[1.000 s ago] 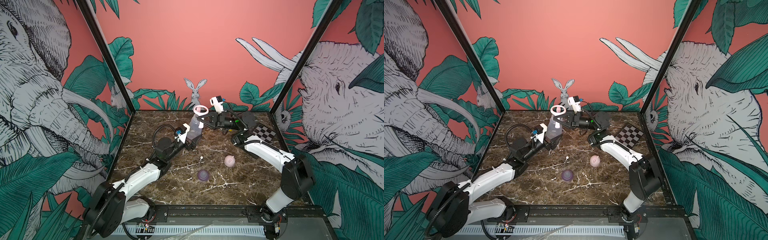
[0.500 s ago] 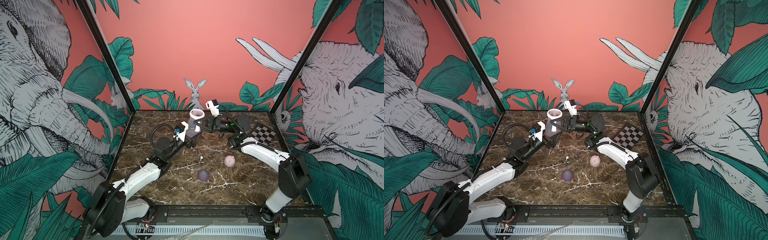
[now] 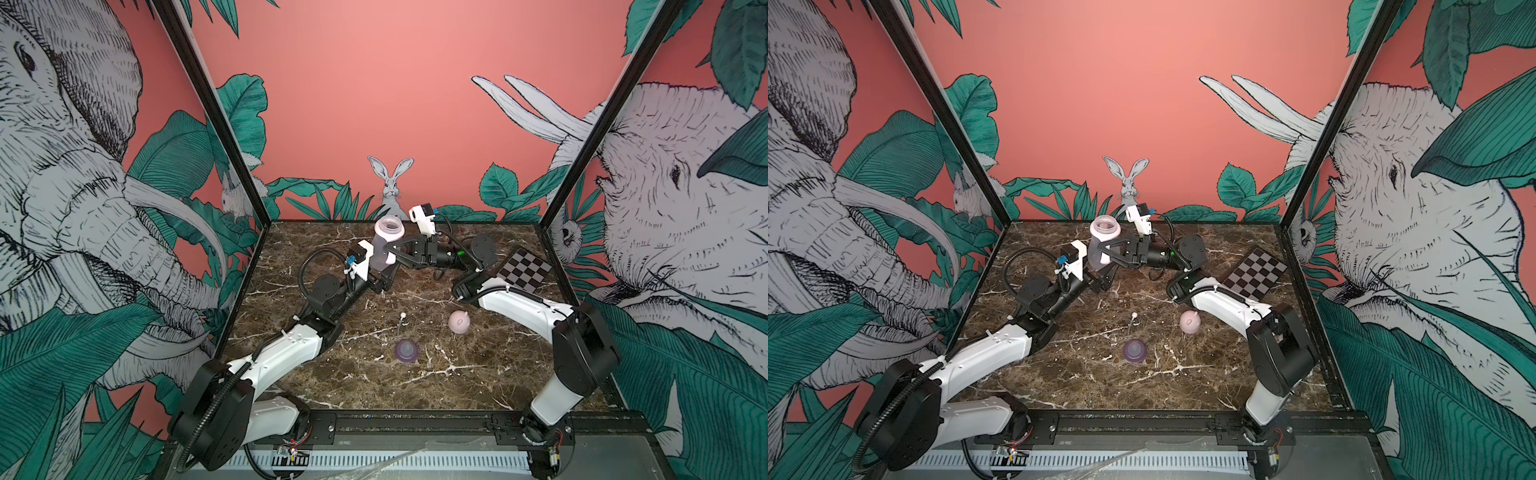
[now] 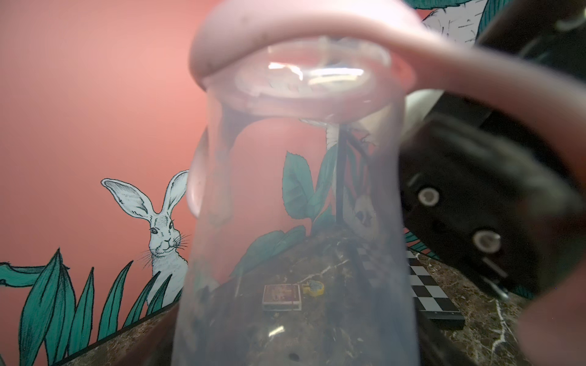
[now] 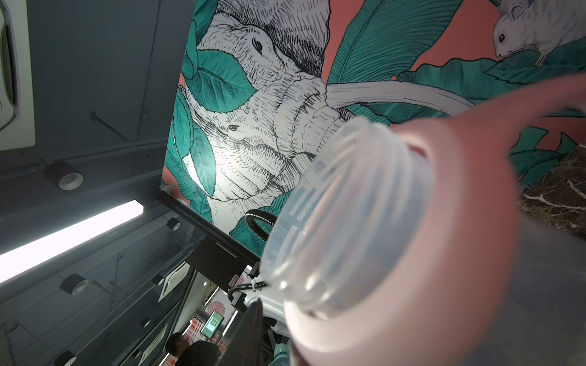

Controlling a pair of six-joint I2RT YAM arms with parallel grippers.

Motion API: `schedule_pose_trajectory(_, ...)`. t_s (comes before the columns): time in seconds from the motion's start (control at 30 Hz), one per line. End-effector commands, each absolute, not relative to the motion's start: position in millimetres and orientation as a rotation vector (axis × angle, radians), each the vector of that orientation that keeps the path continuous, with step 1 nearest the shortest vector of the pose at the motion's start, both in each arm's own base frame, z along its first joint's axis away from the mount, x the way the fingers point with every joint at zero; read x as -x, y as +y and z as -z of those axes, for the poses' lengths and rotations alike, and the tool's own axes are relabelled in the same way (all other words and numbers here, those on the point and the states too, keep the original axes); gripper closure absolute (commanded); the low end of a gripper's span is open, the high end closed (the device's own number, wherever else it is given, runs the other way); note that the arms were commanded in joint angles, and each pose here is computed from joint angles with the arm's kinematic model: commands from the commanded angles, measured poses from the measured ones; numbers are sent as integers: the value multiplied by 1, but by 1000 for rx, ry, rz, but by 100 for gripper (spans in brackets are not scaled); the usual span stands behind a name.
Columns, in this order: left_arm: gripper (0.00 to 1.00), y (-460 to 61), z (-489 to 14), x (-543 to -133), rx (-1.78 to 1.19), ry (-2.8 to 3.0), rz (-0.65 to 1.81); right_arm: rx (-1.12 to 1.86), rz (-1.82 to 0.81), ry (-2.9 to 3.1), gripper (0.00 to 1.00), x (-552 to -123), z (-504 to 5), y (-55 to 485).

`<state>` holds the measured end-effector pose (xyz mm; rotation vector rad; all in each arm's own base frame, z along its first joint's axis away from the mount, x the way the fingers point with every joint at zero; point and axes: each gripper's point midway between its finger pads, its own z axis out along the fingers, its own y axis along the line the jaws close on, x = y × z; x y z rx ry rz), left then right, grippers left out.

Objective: Assemble the baby bottles
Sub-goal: Put on the handle of the baby bottle, then pick up the nipple from the center of the board.

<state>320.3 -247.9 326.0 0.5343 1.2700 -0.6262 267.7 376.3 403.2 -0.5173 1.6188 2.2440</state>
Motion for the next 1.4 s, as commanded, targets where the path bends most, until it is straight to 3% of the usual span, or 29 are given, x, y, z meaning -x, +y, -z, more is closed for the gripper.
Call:
schedule_pose_trajectory(0.0, 42, -244, -365, -313, -503, 1153, 631, 538, -2199, 1593, 39, -260, -414, 372)
schedule_pose_trajectory(0.1, 42, -244, -363, -315, -504, 1157, 624, 592, -2089, 1627, 30, -252, -417, 367)
schedule_pose_trajectory(0.3, 43, -239, -357, -317, -512, 1178, 581, 663, -1888, 1722, 25, -238, -411, 344)
schedule_pose_trajectory(0.43, 44, -230, -351, -318, -510, 1202, 574, 658, -1734, 1808, 17, -236, -392, 321)
schedule_pose_trajectory(0.87, 43, -201, -333, -304, -513, 1280, 546, 503, -1044, 2369, 10, -243, -241, 263)
schedule_pose_trajectory(0.93, 43, -199, -332, -299, -517, 1286, 548, 520, -913, 2431, 2, -240, -222, 257)
schedule_pose_trajectory(1.37, 43, -186, -320, -274, -526, 1333, 553, 618, -403, 2644, 1, -226, -134, 248)
